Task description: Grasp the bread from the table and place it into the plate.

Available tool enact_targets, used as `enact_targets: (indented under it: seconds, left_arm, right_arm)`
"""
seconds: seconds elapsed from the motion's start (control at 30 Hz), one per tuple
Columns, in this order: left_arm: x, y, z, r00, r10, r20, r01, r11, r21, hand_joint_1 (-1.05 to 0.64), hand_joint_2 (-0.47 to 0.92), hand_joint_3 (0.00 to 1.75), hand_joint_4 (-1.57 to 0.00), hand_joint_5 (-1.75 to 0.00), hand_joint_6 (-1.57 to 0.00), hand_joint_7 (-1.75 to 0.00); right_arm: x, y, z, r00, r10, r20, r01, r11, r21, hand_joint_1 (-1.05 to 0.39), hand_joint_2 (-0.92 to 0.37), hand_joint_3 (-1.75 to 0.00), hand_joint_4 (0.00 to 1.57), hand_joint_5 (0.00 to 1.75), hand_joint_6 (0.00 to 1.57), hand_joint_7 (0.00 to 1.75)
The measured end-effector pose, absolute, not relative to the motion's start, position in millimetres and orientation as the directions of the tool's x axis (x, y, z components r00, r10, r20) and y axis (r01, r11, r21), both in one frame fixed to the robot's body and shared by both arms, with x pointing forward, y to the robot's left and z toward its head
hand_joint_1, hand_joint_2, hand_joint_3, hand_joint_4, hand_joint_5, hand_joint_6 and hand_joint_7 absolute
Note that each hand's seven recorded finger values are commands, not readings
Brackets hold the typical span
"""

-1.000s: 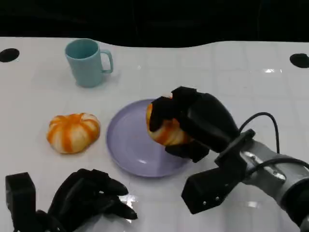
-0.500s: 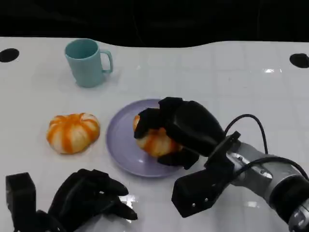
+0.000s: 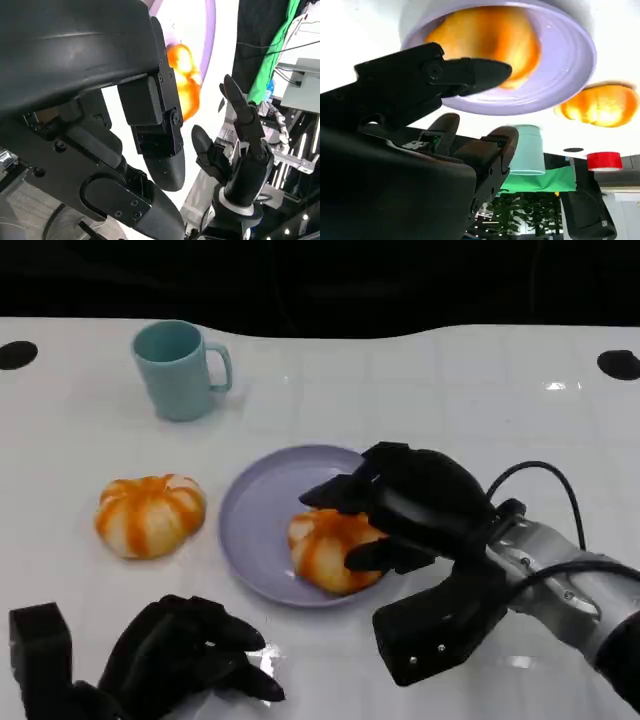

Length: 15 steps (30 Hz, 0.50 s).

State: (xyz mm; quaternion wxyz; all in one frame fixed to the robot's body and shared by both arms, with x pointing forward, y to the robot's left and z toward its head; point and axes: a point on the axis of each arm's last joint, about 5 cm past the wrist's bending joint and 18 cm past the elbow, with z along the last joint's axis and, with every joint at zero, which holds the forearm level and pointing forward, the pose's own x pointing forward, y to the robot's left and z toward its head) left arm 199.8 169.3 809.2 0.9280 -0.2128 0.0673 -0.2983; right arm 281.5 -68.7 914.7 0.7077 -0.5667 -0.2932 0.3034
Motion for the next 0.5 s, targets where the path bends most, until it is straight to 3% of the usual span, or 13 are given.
enact_targets:
  seconds: [0.27, 0.5]
  left_arm:
    - [200, 169, 809.6, 0.811, -0.585, 0.003, 0.528, 0.73, -0.434, -1.05, 0.67, 0.01, -1.57, -0.2, -1.56, -0.01]
    - [200, 169, 809.7, 0.811, -0.585, 0.003, 0.527, 0.73, -0.435, -1.05, 0.67, 0.01, -1.57, -0.2, -1.57, -0.01]
  right_arm:
    - [276, -79, 922.6, 0.643, 0.764, 0.051, -0.114, 0.161, -0.98, -0.92, -0.92, -0.56, 0.18, 0.52, 0.27, 0.0]
    - [270, -89, 931.6, 0.646, 0.758, 0.089, -0.132, 0.226, -0.965, -0.89, -0.92, -0.52, 0.25, 0.57, 0.35, 0.04]
